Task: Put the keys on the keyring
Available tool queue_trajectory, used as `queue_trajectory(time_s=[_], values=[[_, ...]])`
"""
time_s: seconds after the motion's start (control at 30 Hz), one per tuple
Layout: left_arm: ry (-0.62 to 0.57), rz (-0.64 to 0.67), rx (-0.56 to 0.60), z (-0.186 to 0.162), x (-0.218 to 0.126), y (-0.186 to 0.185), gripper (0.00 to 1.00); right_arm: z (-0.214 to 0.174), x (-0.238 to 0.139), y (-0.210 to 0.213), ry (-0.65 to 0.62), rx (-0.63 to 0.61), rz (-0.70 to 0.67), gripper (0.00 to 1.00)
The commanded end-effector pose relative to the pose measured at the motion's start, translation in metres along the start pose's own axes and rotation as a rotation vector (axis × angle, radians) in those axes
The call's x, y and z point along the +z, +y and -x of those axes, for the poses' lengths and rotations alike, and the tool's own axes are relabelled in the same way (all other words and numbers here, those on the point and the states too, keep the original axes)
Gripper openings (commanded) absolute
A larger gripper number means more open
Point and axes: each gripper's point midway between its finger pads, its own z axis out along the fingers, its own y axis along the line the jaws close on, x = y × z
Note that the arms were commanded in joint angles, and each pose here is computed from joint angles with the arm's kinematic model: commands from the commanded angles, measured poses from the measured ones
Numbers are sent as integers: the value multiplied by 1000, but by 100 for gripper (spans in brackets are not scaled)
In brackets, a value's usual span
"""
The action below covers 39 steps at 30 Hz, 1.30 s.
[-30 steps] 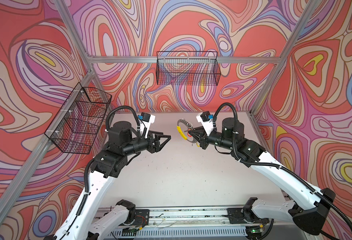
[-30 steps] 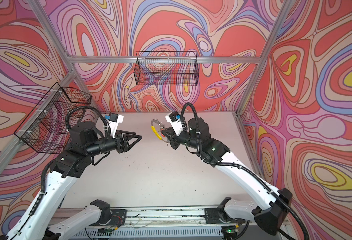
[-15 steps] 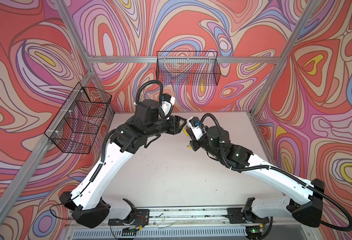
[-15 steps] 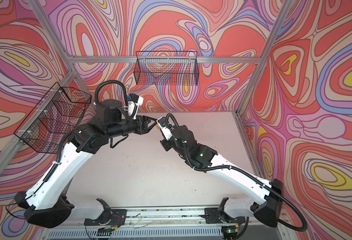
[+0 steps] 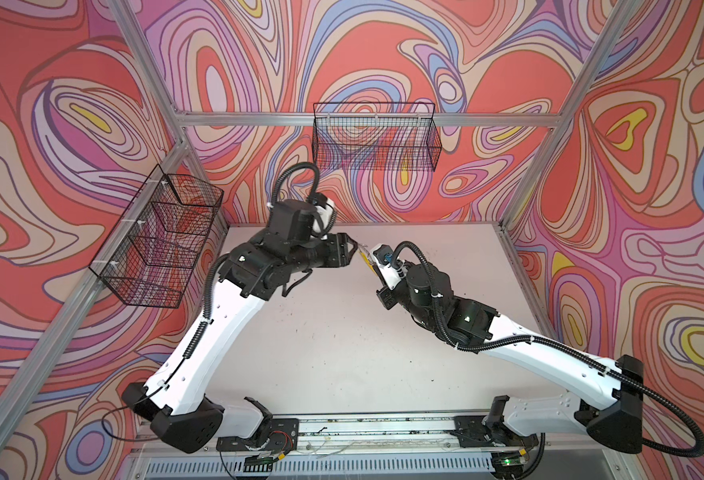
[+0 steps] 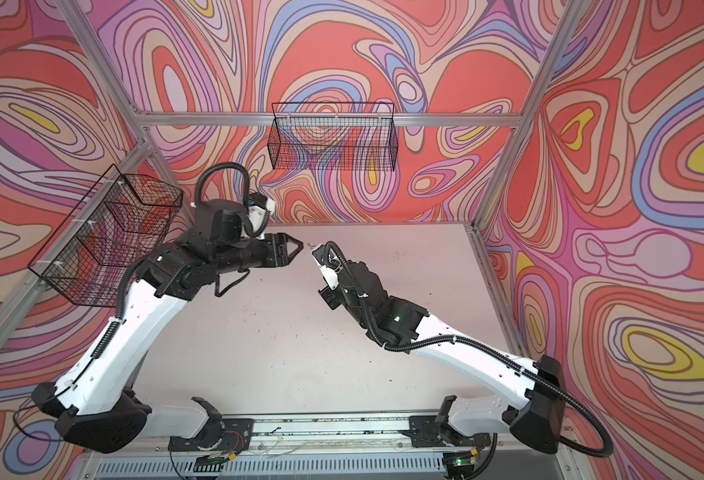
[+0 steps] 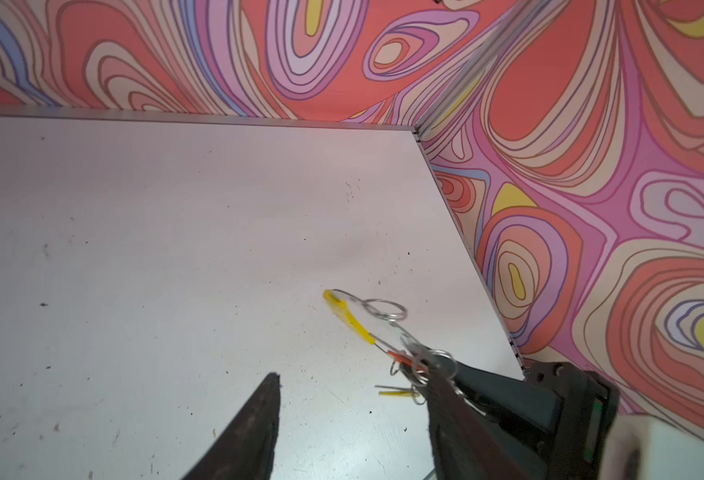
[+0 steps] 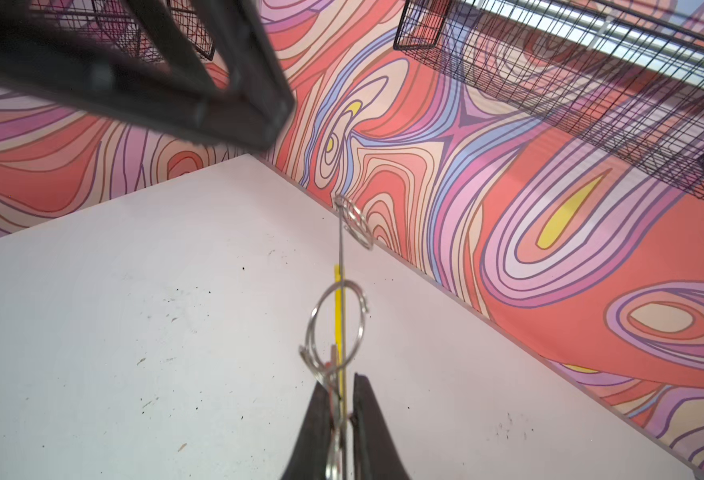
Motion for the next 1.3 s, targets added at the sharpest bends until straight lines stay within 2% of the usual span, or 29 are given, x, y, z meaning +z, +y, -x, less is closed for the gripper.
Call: queue_trajectory(time_s=[0.0,0.13,0.3,0.47,0.73,0.83,0.9,1.07,1.13,1.2,1.27], values=[[115,-110,-144,-17,-12,5,61,6,-7,-8,-26,-58,-36,0],[137,-242,-264,-18,1,-3,62,1,-14,-22,-85,-119,-126,0],[182,-335,-349,-20,19,-11,63,4,-18,-15,-130,-208,-120,0],[208,-409,-386,-22,29,-18,64,5,-15,6,-149,-334,-93,0],[244,-422,-404,-32,38,-14,64,8,-6,33,-135,-490,-75,0],[275,-411,-419,-38,42,-12,54,11,-3,36,-128,-504,-71,0],[292,-399,-434,-44,43,-8,40,17,-6,36,-144,-499,-68,0],[309,-384,-470,-52,46,-4,16,21,-7,41,-151,-521,-43,0],[324,-392,-489,-54,47,-4,11,19,-5,43,-145,-545,-45,0],[329,-409,-504,-54,46,-6,1,17,-3,43,-138,-561,-56,0],[321,-412,-520,-52,44,-6,0,16,-1,42,-129,-566,-63,0]])
